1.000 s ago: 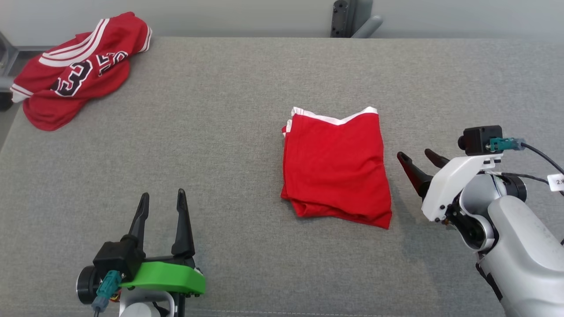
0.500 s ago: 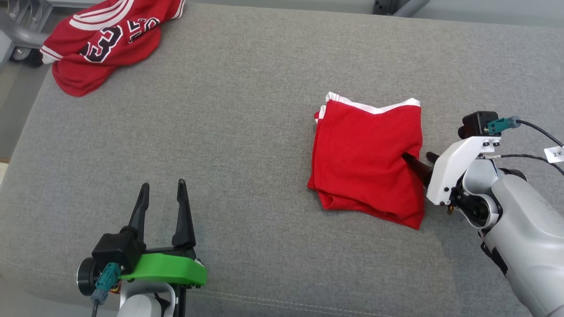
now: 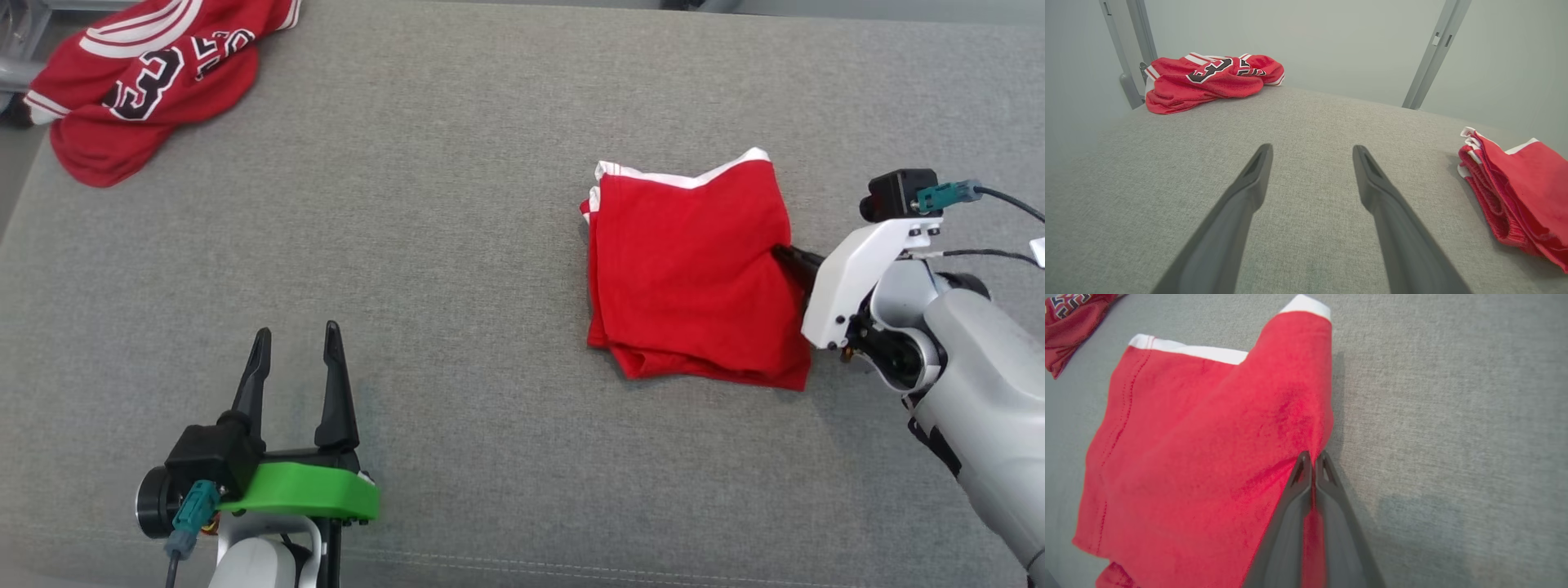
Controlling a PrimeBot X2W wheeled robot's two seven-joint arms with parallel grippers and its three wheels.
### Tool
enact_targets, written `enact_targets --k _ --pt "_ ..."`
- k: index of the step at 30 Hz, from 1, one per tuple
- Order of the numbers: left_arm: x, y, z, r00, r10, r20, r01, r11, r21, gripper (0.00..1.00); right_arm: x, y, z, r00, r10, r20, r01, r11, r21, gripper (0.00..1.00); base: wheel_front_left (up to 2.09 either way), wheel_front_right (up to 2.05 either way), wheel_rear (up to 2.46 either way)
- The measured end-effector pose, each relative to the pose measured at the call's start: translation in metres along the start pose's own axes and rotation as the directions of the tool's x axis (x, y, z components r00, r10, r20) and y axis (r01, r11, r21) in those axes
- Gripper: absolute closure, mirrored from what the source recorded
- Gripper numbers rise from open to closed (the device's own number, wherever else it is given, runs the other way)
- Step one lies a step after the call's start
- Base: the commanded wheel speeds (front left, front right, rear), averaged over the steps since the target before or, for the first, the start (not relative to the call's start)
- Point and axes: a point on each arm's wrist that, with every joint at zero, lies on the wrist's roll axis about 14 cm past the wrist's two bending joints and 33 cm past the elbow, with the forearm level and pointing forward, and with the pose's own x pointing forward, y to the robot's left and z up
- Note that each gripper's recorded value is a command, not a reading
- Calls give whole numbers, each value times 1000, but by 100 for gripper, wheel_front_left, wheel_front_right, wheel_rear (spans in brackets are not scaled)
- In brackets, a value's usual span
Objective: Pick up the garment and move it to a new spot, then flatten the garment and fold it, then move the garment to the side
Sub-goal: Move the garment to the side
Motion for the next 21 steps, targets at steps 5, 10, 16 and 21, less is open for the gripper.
enact_targets --k 5,10,16,21 --pt "12 -18 -3 998 -59 0 59 998 3 0 -14 -27 18 997 -60 45 61 998 -34 100 0 0 0" --pt "30 -48 -5 988 -153 6 153 988 14 0 -32 -58 31 988 -131 79 136 989 -58 100 0 0 0" --pt "51 -89 -14 958 -286 4 286 958 28 0 -59 -96 43 964 -228 136 235 971 -37 100 0 0 0" --pt "67 -132 -26 910 -414 -8 414 909 41 0 -83 -127 43 934 -315 167 318 948 11 100 0 0 0"
